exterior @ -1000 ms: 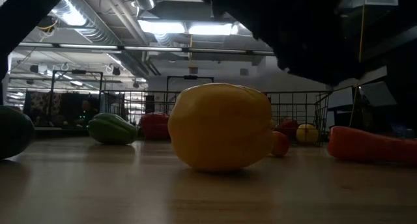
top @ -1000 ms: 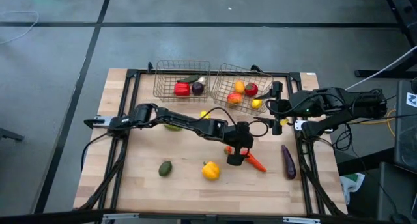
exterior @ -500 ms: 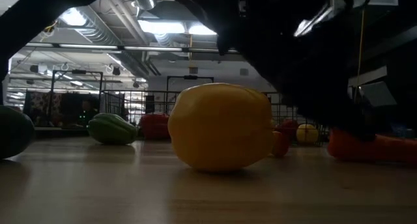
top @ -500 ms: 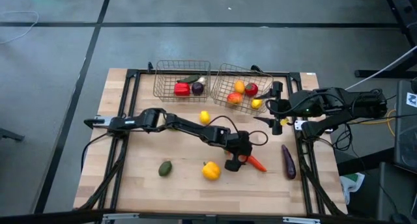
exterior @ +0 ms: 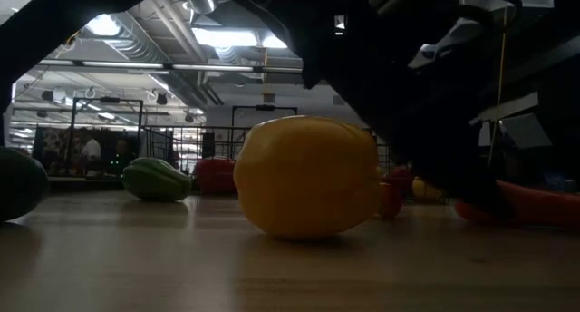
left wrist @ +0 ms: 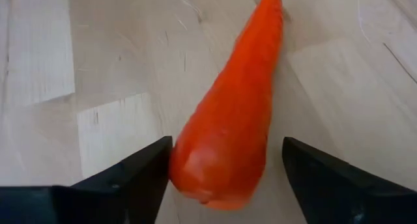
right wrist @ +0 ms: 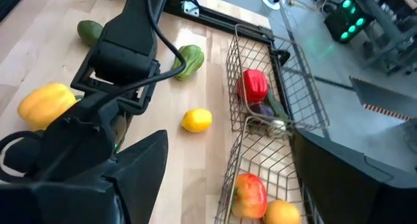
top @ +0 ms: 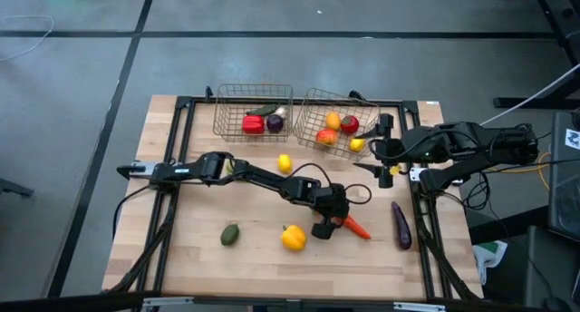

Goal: Sort produce into baskets
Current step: Put the orange carrot into the left golden wire basket

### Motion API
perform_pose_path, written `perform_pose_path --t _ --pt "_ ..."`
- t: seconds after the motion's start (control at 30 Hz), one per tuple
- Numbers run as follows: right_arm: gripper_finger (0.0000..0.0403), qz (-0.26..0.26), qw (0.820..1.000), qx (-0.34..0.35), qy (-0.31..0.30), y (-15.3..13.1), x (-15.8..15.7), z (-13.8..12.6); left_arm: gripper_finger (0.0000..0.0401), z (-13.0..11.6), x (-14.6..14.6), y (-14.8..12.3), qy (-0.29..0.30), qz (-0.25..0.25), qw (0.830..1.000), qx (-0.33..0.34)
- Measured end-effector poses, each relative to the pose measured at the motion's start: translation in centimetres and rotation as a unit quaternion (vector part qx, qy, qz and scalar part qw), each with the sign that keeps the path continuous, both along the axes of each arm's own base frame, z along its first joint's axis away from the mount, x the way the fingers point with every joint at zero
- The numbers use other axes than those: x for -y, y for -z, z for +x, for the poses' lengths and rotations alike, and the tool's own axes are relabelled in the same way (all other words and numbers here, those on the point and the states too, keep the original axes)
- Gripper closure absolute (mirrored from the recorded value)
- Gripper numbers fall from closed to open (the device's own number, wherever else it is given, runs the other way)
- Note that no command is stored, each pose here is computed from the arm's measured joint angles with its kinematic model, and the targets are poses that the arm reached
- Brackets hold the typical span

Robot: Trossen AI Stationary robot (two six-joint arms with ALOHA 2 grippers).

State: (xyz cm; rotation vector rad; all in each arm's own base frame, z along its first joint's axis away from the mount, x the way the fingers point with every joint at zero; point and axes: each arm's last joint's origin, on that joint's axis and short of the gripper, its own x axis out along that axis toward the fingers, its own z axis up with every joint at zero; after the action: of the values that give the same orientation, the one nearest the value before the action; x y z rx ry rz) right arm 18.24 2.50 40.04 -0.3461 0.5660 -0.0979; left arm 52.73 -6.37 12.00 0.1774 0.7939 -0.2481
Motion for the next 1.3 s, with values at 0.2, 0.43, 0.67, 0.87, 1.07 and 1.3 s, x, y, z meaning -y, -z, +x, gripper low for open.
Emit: perform_pose_path --t 0.2,0.43,0.67,0.87,1.07,1.3 --pt "0.0078 0.039 0.999 -0.019 0.015 0.4 0.0 -0.3 0.0173 0.0 0.0 -0.2 -0.006 -0.006 1.0 0.0" --pt "0.0078 0.093 0.992 -0.068 0.047 1.3 0.1 -1.0 0.0213 0.0 0.0 -0.2 -0.014 -0.013 1.0 -0.001" --pt "0.0078 0.118 0.983 -0.109 0.083 2.0 0.2 -1.8 0.0208 0.0 -0.3 -1.5 -0.017 -0.015 1.0 0.009" --pt "0.0078 0.134 0.974 -0.142 0.112 2.5 0.3 -2.4 0.0207 -0.6 -1.1 -3.7 -0.028 -0.01 1.0 0.003" --pt "0.0078 0.174 0.959 -0.154 0.163 2.8 0.4 -2.8 0.0206 -2.0 -2.6 -7.3 -0.044 -0.006 0.999 -0.014" --pt "0.0078 0.204 0.944 -0.176 0.192 3.2 0.4 -3.3 0.0206 -5.1 -5.5 -13.3 -0.072 -0.002 0.997 -0.033"
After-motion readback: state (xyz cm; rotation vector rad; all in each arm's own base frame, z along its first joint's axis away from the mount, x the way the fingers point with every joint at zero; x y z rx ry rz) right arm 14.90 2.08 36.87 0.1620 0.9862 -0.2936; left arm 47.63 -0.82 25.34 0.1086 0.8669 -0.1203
